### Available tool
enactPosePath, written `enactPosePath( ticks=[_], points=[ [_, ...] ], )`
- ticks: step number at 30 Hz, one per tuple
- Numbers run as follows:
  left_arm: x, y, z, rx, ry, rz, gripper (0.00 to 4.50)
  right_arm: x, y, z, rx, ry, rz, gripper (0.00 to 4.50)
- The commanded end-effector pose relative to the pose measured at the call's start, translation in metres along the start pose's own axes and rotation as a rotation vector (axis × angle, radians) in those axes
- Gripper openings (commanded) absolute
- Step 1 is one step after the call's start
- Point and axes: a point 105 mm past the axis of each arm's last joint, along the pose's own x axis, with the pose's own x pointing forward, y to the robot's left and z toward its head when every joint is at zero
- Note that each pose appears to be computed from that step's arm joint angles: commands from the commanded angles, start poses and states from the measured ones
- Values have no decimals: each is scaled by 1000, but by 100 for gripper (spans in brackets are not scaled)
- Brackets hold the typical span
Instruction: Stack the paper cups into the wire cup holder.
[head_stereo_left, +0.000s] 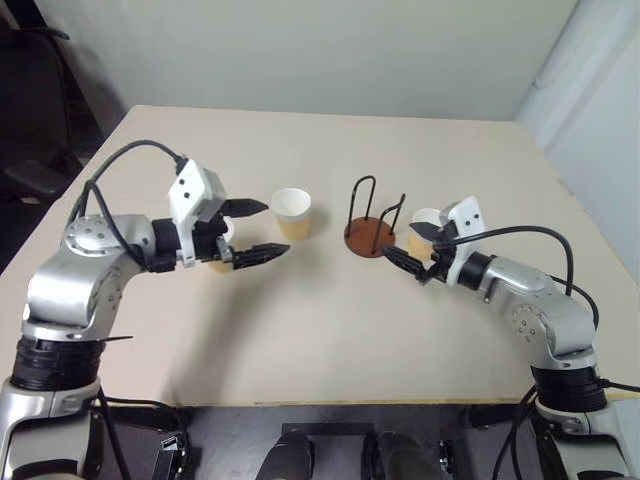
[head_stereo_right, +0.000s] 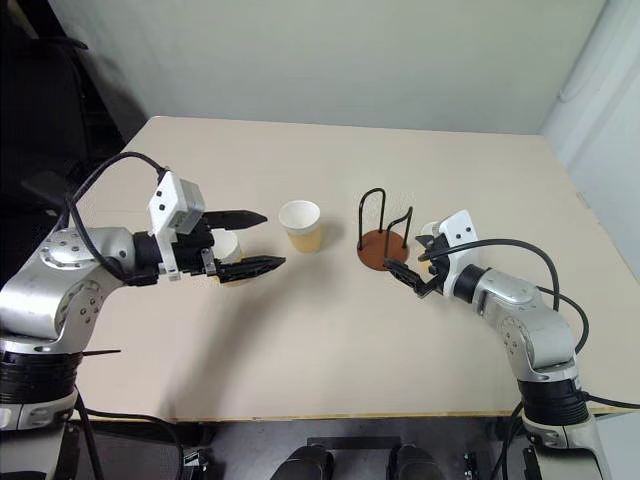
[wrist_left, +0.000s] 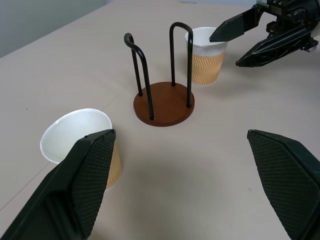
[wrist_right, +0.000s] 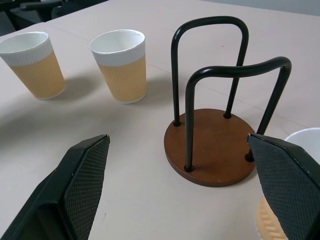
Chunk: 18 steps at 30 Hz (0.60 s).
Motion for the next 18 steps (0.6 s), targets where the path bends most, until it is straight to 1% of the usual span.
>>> enactPosePath(
  ticks=[1, 6, 11, 18],
  points=[
    [-7, 1, 6, 62, -24, 10, 450, 2, 3, 15, -20, -48, 1, 447],
    [-9, 5, -1, 84, -12, 28, 450, 1, 1, 15, -34, -38, -11, 447],
    [-9, 12, -1, 94, -9, 64, 450, 3, -1, 15, -54, -22, -28, 447],
    [-7, 15, -1, 107, -19, 99, 450, 7, -2, 14, -63, -11, -35, 447]
  ],
)
